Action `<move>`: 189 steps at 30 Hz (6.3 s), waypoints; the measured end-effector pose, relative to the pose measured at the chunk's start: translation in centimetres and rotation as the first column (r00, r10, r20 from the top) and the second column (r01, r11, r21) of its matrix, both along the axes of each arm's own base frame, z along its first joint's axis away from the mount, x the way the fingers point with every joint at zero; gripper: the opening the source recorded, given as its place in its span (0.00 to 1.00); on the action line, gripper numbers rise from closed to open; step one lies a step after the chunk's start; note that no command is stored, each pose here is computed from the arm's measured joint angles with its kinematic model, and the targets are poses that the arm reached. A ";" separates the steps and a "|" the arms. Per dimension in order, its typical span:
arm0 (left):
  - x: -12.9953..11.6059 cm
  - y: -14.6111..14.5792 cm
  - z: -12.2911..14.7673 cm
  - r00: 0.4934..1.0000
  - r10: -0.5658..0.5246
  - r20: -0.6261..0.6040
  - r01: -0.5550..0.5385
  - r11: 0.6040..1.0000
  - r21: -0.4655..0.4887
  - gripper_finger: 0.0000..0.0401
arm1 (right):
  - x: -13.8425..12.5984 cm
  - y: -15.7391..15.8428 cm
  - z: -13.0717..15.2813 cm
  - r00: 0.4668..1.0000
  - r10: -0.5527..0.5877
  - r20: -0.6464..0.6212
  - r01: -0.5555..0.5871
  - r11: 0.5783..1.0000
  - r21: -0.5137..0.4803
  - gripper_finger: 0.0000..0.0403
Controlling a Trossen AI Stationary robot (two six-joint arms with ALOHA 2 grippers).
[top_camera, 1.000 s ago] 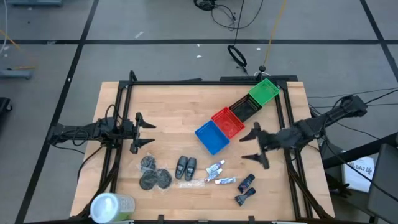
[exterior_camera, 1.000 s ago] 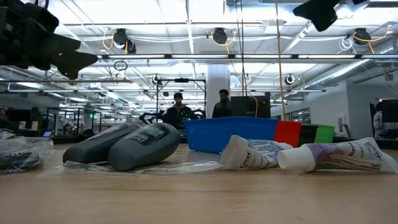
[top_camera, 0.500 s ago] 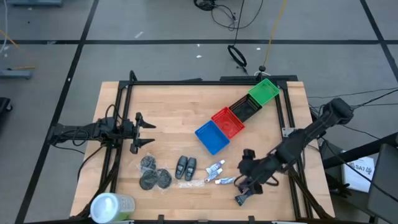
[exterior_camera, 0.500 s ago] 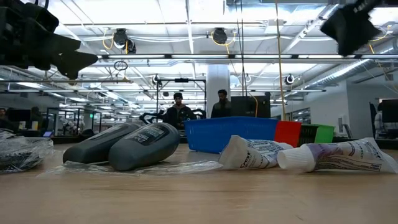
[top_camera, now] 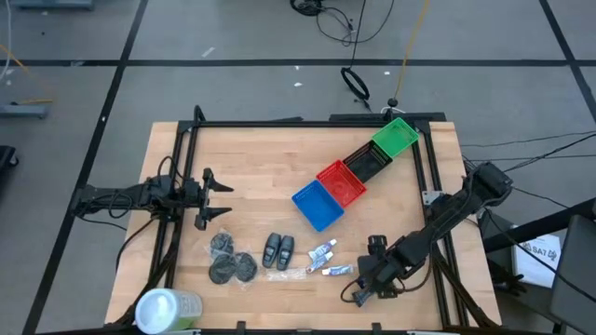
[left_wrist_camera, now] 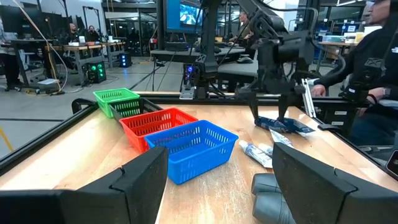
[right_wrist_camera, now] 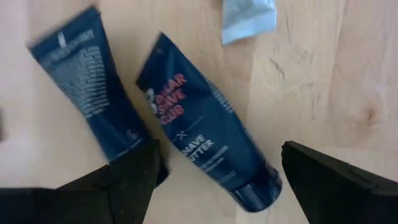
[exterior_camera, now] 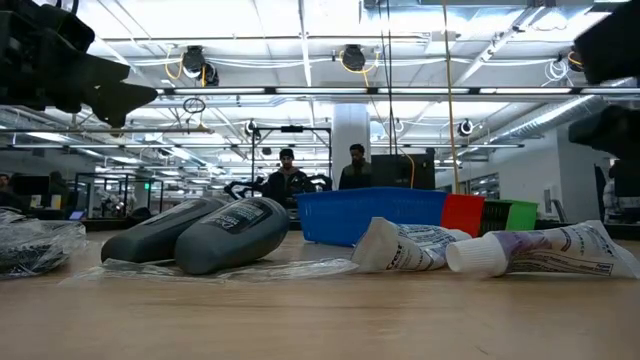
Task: Pick & Place Travel size toiletries
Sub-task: Put the top shave cream into the green bin, then put the shave cream into the green bin
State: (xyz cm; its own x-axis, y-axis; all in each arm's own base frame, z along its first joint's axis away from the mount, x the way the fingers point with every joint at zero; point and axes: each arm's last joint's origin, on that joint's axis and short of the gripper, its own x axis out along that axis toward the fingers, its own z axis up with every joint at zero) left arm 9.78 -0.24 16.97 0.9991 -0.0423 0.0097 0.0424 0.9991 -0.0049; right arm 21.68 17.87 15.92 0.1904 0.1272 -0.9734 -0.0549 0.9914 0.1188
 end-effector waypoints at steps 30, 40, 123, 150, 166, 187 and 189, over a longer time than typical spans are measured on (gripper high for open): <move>0.0 0.0 0.0 1.000 0.000 0.000 0.000 1.000 0.000 0.70 | 1.5 -1.8 -1.8 1.000 0.019 -0.005 -0.019 0.987 -0.159 0.39; 0.0 0.0 0.0 1.000 0.000 0.000 0.000 1.000 0.000 0.70 | 1.4 -2.1 -1.3 1.000 0.008 0.012 -0.006 0.988 -0.157 0.29; 0.0 0.0 0.0 1.000 0.000 0.000 0.000 1.000 0.000 0.70 | -9.3 -27.2 6.1 0.182 -0.714 0.676 0.940 0.327 0.092 0.25; 0.0 0.0 0.0 1.000 0.000 0.000 0.000 1.000 0.000 0.70 | -10.7 -35.8 1.5 0.023 -0.833 0.552 0.995 0.073 0.069 0.25; 0.0 0.0 0.0 1.000 0.000 0.000 0.000 1.000 0.000 0.70 | -10.6 -36.0 1.4 0.061 -0.823 0.565 0.994 0.103 0.043 0.38; 0.0 0.0 0.0 1.000 0.000 0.000 0.000 1.000 0.000 0.70 | -8.2 -33.2 4.2 0.260 -0.740 0.621 0.786 0.535 0.309 0.38; 0.0 0.0 0.0 1.000 0.000 0.000 0.000 1.000 0.000 0.70 | -7.6 -32.6 5.0 0.265 -0.702 0.661 0.750 0.581 0.315 0.37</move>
State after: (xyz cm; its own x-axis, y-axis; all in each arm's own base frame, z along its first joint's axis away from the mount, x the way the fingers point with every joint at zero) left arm 9.78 -0.24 16.97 0.9991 -0.0421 0.0098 0.0421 0.9991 -0.0048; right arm 14.08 -14.71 20.88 0.7355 -0.4613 -0.4963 0.6573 0.6636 0.3572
